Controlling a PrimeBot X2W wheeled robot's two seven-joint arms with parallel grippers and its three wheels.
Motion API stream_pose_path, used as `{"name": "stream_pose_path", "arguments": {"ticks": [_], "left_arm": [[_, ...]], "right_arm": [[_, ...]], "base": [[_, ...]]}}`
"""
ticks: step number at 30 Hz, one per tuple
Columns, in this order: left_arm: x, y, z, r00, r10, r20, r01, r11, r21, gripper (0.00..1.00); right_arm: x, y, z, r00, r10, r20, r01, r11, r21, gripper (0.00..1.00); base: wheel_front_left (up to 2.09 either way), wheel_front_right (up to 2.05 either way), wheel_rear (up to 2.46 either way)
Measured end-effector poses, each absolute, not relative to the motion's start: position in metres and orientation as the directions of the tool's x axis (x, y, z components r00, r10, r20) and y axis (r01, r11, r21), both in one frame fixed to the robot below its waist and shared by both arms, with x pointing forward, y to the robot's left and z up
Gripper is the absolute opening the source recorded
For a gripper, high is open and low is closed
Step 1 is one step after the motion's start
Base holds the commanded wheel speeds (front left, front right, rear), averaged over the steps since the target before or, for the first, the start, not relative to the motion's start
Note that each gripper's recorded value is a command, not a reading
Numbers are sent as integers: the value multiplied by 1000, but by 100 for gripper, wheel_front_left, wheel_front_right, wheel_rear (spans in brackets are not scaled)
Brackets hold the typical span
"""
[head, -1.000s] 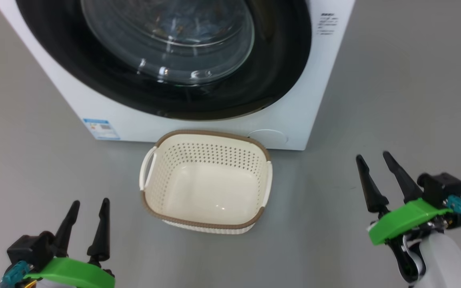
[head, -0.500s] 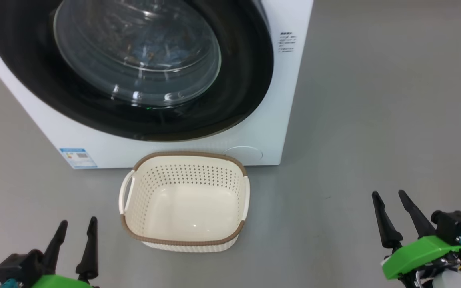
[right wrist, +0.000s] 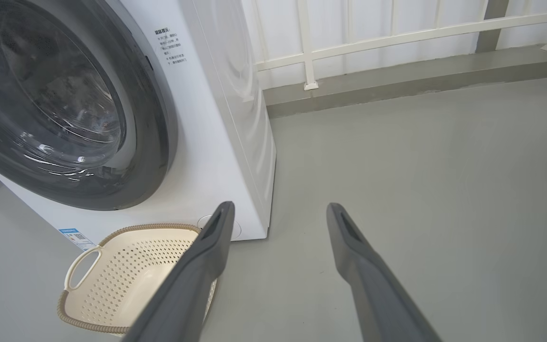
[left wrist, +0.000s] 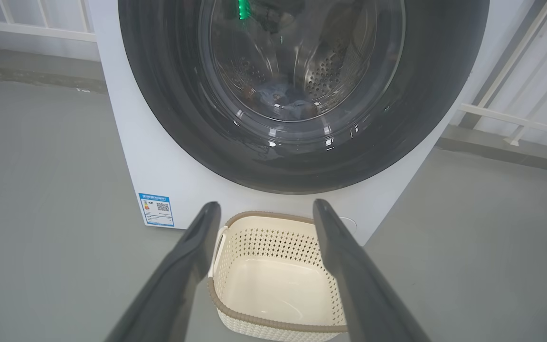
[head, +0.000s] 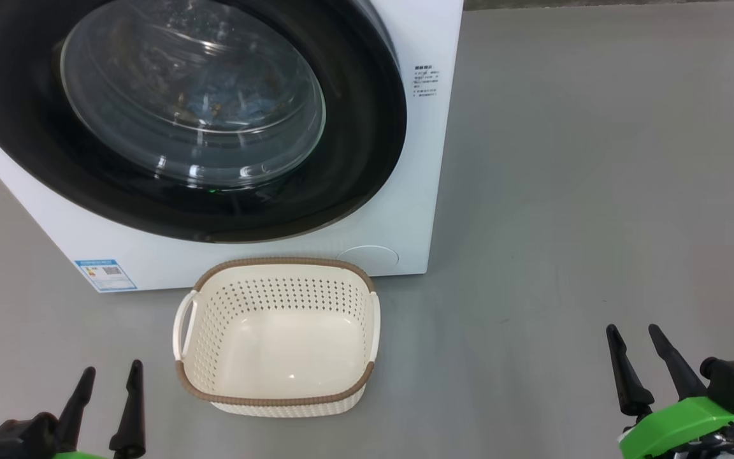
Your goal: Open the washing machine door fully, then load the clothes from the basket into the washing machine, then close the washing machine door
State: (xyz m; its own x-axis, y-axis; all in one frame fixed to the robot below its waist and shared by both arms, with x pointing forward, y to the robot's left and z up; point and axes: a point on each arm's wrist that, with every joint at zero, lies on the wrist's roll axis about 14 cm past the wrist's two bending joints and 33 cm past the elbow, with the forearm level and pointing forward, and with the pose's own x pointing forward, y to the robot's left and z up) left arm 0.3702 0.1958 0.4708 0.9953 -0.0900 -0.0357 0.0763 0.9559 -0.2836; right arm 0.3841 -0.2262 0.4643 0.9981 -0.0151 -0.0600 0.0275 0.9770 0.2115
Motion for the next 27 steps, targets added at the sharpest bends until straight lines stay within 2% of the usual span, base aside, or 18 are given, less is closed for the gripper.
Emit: {"name": "stream_pose_path", "arguments": {"ticks": [27], "left_arm": [[364,204,467,996,-69,-50,53,962,-268,100]], "right_arm": [[381,-226,463,998,-21,-60,34,975,222,100]], "base": [[0,0,0]]}}
